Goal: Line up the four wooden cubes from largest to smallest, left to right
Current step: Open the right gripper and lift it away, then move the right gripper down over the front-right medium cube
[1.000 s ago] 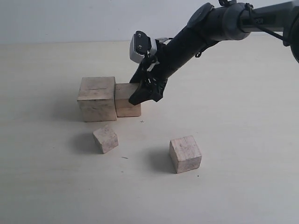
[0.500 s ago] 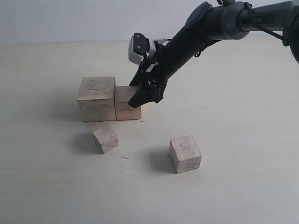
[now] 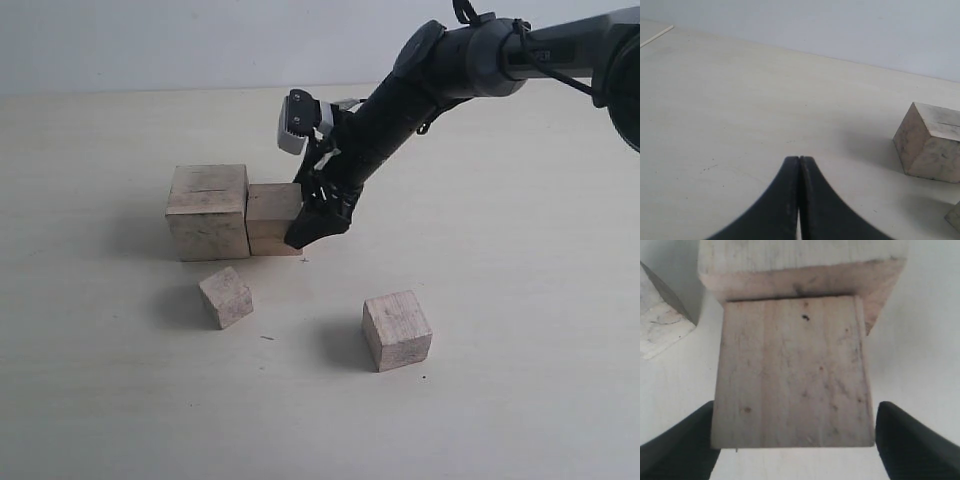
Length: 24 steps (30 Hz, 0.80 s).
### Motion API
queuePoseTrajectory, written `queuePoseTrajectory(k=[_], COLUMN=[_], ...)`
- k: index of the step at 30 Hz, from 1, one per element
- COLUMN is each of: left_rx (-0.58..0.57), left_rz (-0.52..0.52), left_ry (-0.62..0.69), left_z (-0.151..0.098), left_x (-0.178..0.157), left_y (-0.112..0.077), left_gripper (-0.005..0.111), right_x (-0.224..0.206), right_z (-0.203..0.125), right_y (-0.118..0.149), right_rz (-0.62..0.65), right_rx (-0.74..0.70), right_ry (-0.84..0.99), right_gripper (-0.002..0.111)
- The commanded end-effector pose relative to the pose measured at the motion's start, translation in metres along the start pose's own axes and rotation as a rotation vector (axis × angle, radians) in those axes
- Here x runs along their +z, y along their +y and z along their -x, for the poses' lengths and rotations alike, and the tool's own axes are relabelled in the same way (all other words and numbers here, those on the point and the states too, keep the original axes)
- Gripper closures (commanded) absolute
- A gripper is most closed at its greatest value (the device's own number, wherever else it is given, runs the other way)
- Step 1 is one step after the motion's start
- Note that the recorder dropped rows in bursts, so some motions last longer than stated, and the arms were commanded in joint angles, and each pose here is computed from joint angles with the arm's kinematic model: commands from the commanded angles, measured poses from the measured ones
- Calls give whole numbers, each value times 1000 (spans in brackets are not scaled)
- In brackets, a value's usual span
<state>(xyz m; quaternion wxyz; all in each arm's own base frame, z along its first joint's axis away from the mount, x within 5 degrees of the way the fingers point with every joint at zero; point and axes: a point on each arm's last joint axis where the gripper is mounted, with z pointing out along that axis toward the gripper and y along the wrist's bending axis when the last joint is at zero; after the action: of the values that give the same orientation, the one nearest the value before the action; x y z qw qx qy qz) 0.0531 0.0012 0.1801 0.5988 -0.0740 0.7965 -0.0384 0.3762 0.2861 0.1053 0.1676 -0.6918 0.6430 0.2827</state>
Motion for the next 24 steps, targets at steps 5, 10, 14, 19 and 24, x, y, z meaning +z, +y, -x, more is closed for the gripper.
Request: queuePoseTrajectory(k=[5, 10, 14, 19, 24], left_rx=[2, 2, 2, 2, 2], left_rz=[-7, -7, -7, -7, -7], left_ry=[-8, -8, -8, -8, -8], left_z=[0, 0, 0, 0, 0], left_x=[0, 0, 0, 0, 0], left_y=[0, 0, 0, 0, 0], left_gripper=[107, 107, 107, 107, 107], right_x=[-21, -47, -67, -95, -124], right_z=[13, 27, 40, 47, 53], right_y=[4, 10, 21, 38, 51], right_rz=[-41, -90, -68, -69, -146], right_rx=[14, 71, 143, 445, 528], right_ry=[14, 37, 29, 113, 183], right_gripper=[30, 30, 30, 57, 108])
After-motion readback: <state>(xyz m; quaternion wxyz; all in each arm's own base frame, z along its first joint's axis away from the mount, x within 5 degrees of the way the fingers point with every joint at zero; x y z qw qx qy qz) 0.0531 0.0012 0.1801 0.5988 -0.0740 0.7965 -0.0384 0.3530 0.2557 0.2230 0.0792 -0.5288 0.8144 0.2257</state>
